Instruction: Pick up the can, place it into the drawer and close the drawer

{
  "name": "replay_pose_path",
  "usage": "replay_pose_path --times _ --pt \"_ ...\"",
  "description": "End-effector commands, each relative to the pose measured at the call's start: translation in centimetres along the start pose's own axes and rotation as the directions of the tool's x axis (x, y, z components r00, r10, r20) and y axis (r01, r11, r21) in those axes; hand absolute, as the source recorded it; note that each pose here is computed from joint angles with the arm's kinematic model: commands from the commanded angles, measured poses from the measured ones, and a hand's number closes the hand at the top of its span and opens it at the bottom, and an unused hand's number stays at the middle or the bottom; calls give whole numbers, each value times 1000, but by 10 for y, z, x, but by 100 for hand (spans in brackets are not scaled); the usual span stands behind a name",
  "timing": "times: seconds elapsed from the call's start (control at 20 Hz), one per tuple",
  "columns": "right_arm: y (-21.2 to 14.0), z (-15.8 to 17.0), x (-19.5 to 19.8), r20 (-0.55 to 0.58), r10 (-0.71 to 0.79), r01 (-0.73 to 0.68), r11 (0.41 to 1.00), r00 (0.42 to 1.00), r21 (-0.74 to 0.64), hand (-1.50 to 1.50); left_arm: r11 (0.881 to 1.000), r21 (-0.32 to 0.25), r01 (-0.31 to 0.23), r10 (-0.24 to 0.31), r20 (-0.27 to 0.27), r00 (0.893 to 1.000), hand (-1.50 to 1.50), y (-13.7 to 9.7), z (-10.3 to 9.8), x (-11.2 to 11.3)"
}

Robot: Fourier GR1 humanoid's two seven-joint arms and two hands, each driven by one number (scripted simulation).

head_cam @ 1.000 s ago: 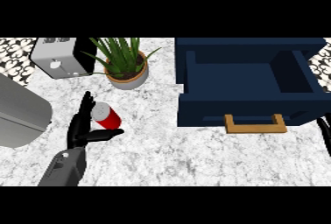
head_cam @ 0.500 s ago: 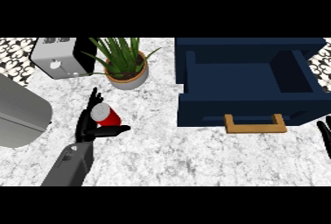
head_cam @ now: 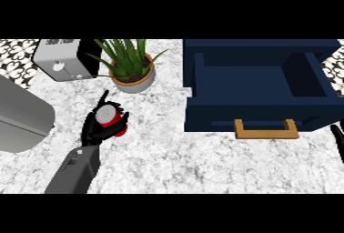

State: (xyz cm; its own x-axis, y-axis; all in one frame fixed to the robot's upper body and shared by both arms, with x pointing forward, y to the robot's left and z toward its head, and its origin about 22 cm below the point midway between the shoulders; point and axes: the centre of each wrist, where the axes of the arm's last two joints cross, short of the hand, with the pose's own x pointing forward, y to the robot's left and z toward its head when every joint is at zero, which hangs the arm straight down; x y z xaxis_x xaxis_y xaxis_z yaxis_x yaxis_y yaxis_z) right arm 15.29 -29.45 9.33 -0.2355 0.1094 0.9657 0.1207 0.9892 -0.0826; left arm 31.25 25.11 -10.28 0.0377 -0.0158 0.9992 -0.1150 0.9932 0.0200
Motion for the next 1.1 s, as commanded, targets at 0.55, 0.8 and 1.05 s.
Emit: replay_pose_path --times 0.55,0.8,1.05 --pt "7 11 -15 14 3 -2 1000 1000 -14 -150 996 -19 -91 92 96 991 150 6 5 29" --pt "-4 10 6 10 -16 16 1000 1000 -21 -150 998 -30 -58 62 146 987 150 23 17 57" --pt "1 20 20 21 1 -1 1000 1000 -22 -150 994 -108 -30 47 154 987 150 1 6 105"
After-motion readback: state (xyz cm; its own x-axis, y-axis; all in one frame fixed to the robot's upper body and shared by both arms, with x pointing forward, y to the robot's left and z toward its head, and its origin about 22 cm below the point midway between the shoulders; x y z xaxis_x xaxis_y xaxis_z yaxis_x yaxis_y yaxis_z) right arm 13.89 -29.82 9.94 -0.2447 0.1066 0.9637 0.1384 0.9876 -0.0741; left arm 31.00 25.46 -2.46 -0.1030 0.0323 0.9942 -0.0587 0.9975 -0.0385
